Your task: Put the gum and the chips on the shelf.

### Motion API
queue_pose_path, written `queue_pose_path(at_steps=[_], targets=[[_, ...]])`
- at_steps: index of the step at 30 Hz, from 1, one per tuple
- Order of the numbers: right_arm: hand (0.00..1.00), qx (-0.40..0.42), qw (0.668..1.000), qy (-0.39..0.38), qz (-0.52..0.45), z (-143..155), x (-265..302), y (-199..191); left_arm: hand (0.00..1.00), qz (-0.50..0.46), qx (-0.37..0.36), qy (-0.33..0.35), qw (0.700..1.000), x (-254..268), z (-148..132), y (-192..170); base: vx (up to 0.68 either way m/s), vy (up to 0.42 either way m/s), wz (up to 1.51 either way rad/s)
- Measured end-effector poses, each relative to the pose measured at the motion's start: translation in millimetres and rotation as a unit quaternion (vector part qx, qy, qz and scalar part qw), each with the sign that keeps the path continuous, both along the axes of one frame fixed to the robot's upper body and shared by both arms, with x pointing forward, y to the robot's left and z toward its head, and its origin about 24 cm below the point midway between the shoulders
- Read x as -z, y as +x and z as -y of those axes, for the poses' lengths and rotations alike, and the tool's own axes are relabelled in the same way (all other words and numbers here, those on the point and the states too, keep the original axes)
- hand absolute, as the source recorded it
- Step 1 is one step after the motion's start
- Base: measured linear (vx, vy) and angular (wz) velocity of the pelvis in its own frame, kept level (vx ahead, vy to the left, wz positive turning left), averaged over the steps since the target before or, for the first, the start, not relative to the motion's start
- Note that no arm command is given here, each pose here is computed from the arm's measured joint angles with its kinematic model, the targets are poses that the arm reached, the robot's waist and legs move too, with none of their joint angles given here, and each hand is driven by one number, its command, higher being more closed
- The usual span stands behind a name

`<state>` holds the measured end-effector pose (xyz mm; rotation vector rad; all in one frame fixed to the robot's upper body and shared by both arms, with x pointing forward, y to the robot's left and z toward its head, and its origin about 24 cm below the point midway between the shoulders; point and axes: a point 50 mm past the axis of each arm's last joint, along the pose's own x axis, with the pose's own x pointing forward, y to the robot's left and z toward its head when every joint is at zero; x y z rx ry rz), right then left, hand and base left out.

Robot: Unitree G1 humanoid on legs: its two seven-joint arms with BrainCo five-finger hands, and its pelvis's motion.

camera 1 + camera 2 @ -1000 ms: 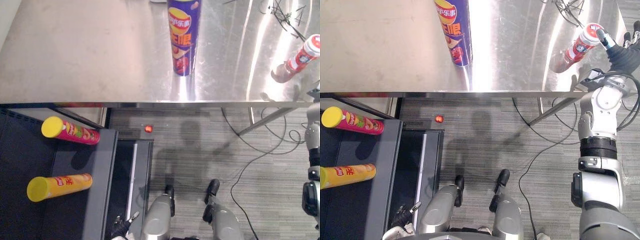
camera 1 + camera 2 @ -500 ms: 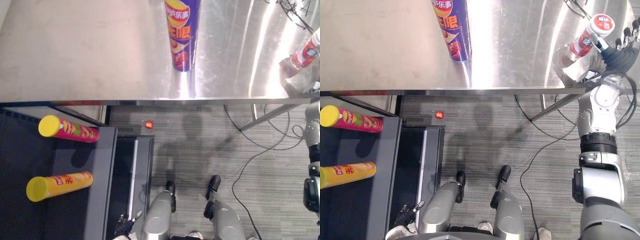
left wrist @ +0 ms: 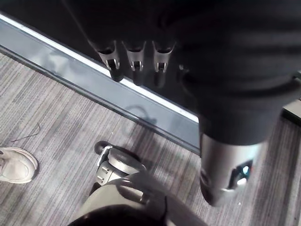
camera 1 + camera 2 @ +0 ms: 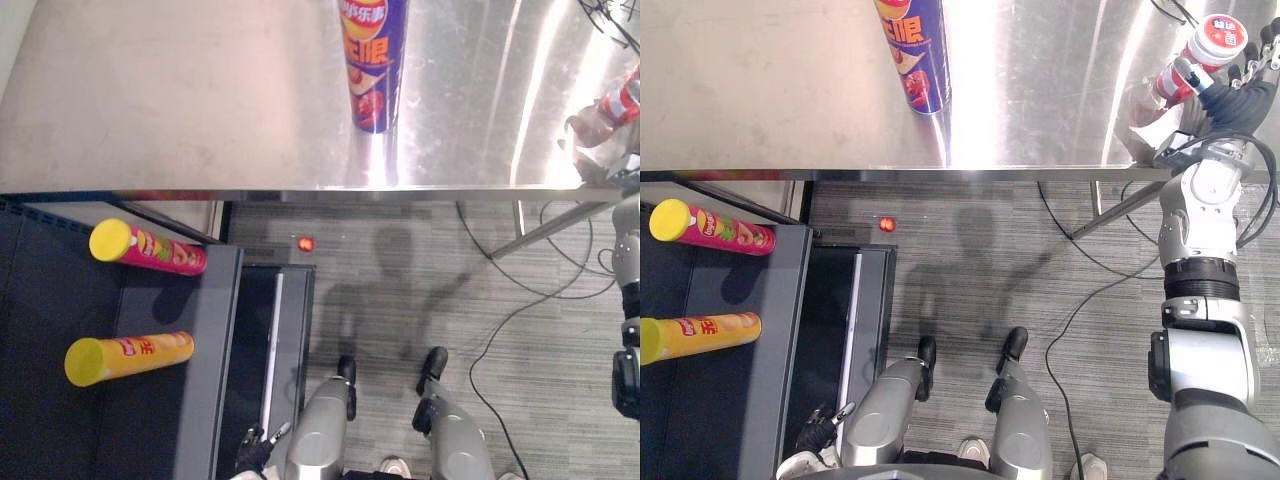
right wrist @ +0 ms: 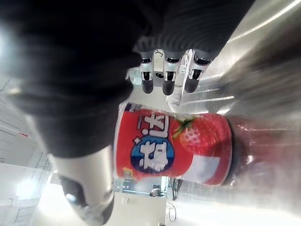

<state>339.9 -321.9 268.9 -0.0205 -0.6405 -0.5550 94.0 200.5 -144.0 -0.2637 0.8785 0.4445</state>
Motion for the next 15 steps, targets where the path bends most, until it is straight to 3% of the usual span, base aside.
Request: queue_pose_path(at_steps=[1, 15], targets=[[1.00, -0.004, 1.000, -0.004, -0.001, -2.1, -1.0, 1.2, 0.00, 0.001, 0.001, -0.001, 1.000, -0.1, 0.2, 0.2, -0.03, 0.021, 0.01], [1.00, -0.027, 0.999, -0.044, -0.017, -15.0, -6.7, 10.0, 0.00, 0.006, 0.010, -0.010, 1.000, -0.3, 1.9, 1.2, -0.01, 0.008, 0.02]])
